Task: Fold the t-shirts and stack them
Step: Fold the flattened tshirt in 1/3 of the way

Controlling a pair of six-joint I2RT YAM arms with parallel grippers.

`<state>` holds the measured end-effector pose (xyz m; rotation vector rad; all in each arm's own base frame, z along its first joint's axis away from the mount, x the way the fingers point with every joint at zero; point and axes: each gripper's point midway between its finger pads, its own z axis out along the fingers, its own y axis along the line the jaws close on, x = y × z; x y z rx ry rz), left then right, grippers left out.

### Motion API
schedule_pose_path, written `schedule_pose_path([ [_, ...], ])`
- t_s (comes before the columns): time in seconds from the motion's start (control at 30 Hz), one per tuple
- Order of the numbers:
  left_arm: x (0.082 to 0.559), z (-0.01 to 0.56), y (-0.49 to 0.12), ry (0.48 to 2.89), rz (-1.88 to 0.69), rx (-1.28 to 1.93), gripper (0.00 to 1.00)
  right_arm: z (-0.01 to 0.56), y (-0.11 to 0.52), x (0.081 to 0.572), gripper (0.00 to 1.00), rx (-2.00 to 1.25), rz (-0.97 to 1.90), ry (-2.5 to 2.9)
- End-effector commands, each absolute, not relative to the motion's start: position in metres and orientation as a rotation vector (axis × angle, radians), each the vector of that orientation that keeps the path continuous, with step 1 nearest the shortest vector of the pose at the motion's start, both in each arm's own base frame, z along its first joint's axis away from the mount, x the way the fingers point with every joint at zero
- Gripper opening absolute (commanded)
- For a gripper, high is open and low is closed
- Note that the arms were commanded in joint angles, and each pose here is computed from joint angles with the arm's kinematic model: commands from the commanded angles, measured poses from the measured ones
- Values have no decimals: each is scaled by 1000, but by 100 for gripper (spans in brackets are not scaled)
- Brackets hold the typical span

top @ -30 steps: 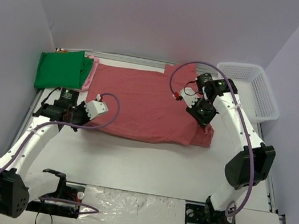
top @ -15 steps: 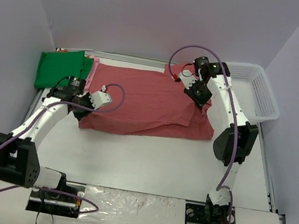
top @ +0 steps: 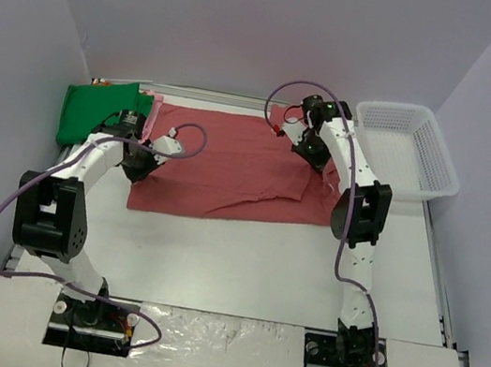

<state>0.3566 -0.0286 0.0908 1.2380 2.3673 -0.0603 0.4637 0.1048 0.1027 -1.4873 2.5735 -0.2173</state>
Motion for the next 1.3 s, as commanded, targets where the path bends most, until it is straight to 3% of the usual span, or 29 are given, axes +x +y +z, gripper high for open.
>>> schedule_pose_path([
  [0.0, 364, 94, -23, 2371, -61, 1244, 2, 105, 95, 467, 0, -1542, -294, 2574],
  [0.27, 373, 72, -23, 2423, -93, 1230, 4, 88, 101, 488, 0, -1552, -337, 2522],
  [0.37, 381, 66, -18, 2459, -50, 1151, 24, 84, 105, 508, 6, -1501, -388, 2475],
  [0.47, 399, 72, -11, 2434, 46, 1041, 33, 87, 110, 538, 11, -1348, -459, 2414],
  [0.57, 404, 88, -2, 2424, 137, 955, 35, 101, 111, 567, 15, -1146, -531, 2348],
  [0.63, 406, 99, 2, 2412, 175, 929, 36, 109, 111, 575, 31, -1062, -516, 2327],
  [0.67, 401, 109, 2, 2408, 177, 928, 37, 111, 111, 575, 56, -1046, -494, 2328],
  [0.73, 396, 124, 6, 2389, 205, 916, 39, 116, 110, 571, 69, -1023, -477, 2332],
  [0.9, 374, 145, 18, 2382, 291, 874, 40, 138, 105, 552, 68, -962, -380, 2341],
  [1.07, 348, 167, 15, 2357, 257, 800, 42, 124, 108, 507, 53, -1028, -245, 2414],
  [1.17, 335, 179, 11, 2338, 222, 758, 45, 118, 114, 479, 38, -1086, -141, 2439],
  [1.27, 323, 189, 11, 2328, 212, 718, 49, 113, 119, 455, 32, -1148, -48, 2454],
])
